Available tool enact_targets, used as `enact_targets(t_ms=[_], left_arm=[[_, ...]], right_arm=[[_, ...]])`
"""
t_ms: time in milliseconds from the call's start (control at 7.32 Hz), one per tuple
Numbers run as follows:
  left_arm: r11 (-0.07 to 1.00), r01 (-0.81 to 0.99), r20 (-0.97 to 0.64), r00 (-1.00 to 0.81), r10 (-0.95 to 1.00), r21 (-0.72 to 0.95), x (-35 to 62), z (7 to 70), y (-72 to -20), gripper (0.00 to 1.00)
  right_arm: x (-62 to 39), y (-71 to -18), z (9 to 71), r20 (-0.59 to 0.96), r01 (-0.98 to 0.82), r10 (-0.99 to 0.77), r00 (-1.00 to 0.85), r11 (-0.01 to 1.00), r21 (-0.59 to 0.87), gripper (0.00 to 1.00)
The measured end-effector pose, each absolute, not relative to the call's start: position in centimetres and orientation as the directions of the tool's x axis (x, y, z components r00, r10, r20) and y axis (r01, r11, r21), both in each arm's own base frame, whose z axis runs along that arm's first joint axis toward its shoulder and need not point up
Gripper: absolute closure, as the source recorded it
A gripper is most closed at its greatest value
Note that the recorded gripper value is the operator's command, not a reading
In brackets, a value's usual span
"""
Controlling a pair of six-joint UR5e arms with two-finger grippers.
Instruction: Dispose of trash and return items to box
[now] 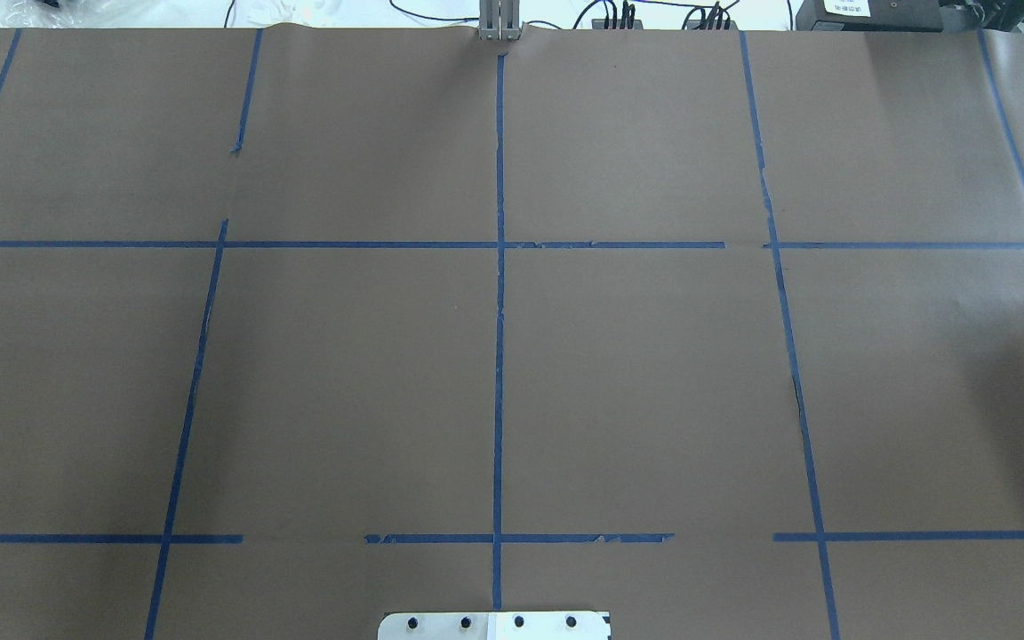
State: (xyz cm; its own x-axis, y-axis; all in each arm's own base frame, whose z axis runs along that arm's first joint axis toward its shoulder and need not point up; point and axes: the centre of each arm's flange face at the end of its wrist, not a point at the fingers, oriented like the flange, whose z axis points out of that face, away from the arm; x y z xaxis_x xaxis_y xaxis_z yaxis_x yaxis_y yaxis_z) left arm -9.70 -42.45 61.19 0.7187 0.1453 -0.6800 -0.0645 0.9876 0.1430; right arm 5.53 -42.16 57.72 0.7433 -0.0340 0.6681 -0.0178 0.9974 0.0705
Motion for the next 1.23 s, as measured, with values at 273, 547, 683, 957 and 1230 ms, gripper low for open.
enact_targets(t_ms=[273,547,683,957,1230], left_arm=[[0.987,-0.064,-0.680,0.718,0.147,0.145,-9.7,61.1,-42.5,0.00],[0.987,-0.064,-0.682,0.716,0.149,0.148,-9.7,61.0,-42.6,0.00],[0.987,-0.064,-0.683,0.715,0.150,0.150,-9.7,60.9,-42.6,0.00],[0.986,-0.065,-0.683,0.714,0.153,0.152,-9.6,60.9,-42.7,0.00],[0.986,-0.065,-0.683,0.714,0.154,0.155,-9.6,60.8,-42.8,0.00]], right_arm=[[5.5,-41.5,59.1,0.668,-0.015,-0.018,0.744,0.999,0.045,0.00],[5.5,-41.1,59.6,0.668,-0.016,-0.014,0.744,0.999,0.039,0.00],[5.5,-41.1,59.6,0.668,-0.016,-0.014,0.744,0.999,0.040,0.00],[5.5,-41.0,59.7,0.668,-0.017,-0.014,0.744,0.999,0.040,0.00],[5.5,-41.0,59.7,0.669,-0.017,-0.013,0.744,0.999,0.039,0.00]])
